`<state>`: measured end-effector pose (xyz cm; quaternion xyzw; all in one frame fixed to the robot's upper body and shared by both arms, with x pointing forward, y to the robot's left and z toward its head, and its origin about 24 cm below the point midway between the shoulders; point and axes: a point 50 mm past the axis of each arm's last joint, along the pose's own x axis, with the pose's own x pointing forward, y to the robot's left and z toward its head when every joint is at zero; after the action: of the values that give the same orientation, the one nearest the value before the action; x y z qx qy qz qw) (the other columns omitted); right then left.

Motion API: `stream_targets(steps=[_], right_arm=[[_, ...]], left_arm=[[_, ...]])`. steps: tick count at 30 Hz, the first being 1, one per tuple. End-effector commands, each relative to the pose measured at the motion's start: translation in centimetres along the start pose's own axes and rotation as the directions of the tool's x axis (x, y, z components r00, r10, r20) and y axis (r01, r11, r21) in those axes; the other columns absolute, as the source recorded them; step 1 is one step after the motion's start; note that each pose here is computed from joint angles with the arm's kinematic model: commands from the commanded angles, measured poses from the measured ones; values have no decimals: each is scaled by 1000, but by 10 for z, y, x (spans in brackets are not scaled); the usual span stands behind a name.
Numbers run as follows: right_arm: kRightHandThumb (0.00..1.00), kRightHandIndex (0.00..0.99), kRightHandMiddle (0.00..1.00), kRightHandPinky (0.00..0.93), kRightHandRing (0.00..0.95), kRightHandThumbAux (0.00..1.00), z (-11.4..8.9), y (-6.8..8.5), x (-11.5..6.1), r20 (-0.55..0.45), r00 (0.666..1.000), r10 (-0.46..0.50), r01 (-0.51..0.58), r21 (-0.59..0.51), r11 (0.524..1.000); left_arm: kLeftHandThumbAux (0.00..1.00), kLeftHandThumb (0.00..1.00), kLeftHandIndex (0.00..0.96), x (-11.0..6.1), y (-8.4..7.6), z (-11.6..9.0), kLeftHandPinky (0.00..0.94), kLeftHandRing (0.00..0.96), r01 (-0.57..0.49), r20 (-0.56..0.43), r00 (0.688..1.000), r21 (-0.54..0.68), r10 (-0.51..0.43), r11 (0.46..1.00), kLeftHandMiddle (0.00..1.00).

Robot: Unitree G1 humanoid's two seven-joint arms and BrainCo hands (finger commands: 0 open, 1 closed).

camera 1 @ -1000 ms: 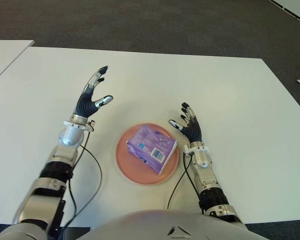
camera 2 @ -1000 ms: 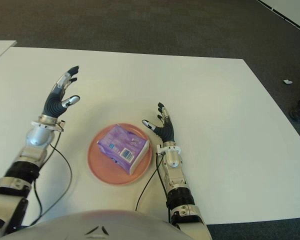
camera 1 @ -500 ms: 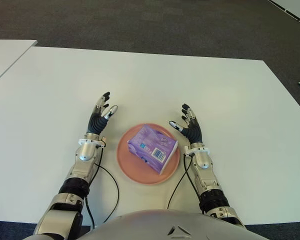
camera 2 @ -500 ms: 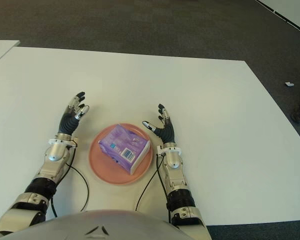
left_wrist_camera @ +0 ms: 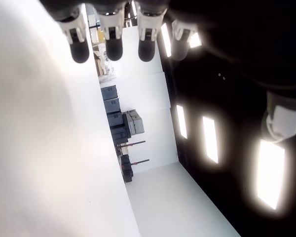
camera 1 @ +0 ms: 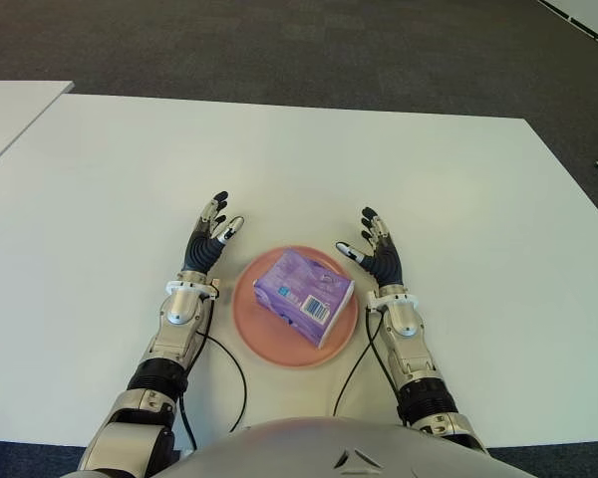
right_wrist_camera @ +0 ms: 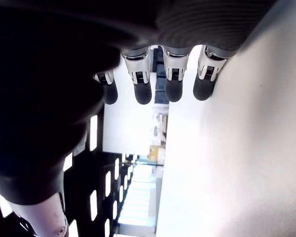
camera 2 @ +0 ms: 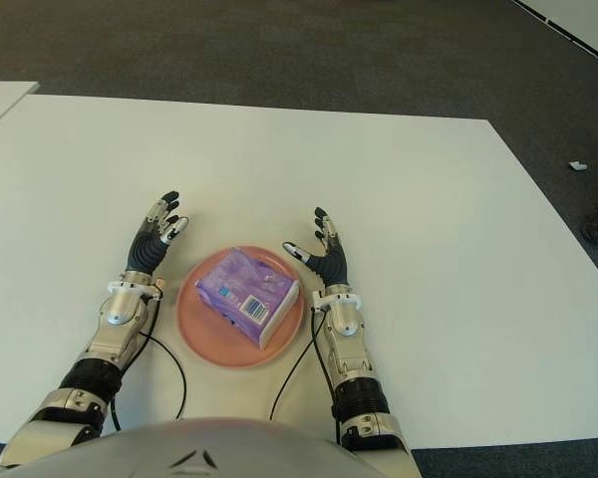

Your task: Put the tissue paper into the plate.

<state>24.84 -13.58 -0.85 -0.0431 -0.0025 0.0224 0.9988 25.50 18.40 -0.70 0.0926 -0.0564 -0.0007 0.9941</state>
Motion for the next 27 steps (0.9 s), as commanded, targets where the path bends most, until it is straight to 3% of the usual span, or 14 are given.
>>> stream_targets(steps=[1,27], right_arm=[[18,0,6,0,0,750,-38,-2,-27,-214,977,-13,14,3,1000],[12,0,3,0,0,713,-42,-10,-22,-231,972,-42,39,-16,999]], left_arm=[[448,0,0,-16,-5,-20,0,0,-11,-107,994,-11,9,1000,0],[456,0,0,-17,-16,-20,0,0,2,-97,995,-14,-3,1000,0]])
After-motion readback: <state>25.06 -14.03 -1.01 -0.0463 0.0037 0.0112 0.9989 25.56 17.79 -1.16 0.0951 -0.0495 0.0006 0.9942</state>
